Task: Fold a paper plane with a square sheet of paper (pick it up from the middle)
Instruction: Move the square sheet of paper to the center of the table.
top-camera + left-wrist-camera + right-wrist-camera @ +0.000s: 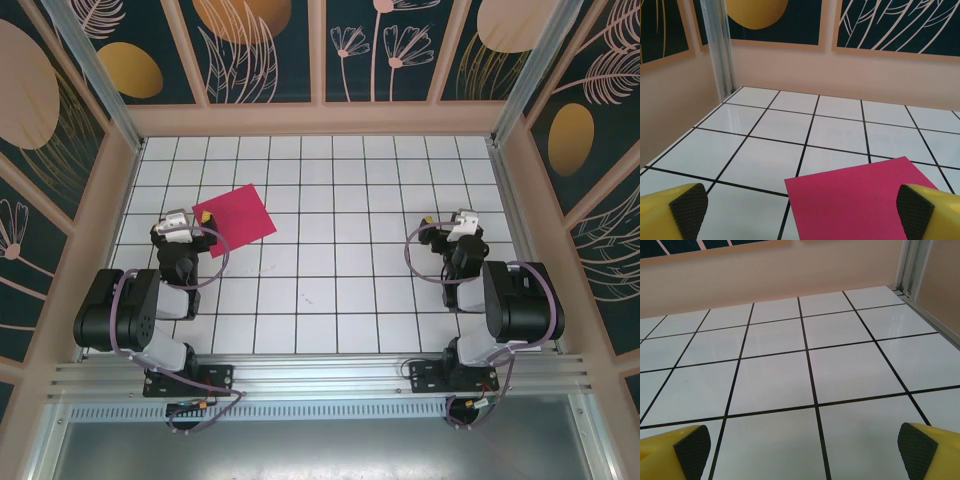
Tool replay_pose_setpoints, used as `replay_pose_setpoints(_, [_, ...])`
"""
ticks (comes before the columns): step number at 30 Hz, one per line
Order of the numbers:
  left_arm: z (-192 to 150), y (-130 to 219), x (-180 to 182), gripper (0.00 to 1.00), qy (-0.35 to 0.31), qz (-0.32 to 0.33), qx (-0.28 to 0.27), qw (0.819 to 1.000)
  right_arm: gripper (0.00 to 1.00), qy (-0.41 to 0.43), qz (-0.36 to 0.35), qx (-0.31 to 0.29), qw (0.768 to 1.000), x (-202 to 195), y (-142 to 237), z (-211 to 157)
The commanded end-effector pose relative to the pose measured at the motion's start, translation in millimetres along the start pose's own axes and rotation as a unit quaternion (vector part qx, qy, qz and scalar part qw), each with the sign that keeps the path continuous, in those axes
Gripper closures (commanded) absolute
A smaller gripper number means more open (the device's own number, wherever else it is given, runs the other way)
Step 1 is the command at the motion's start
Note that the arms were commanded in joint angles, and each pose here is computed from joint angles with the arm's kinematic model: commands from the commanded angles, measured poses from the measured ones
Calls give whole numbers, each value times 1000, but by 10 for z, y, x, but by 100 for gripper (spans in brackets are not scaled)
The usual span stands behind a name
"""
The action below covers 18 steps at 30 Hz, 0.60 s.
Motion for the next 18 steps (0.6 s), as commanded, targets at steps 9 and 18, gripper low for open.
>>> replay_pose_setpoints(9, [73, -17, -39, 2, -2, -11, -15, 1000, 1, -10, 14, -30, 999, 8, -33, 161])
replay_pose_setpoints(18, [76, -14, -26, 1, 0, -7, -16, 1000, 1, -9, 23, -31, 999, 23, -27, 167])
Point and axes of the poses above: each hand's point on the last joint's axis, 136 mm out from that joint toward the fingers, its own y axis back along the fingers, its own x axis along the line the jaws close on, z = x × y, the point moved 4 cm from there along y, back along the fingers, and after that the axes turned 1 degree about -y, right-handed, at the moved point
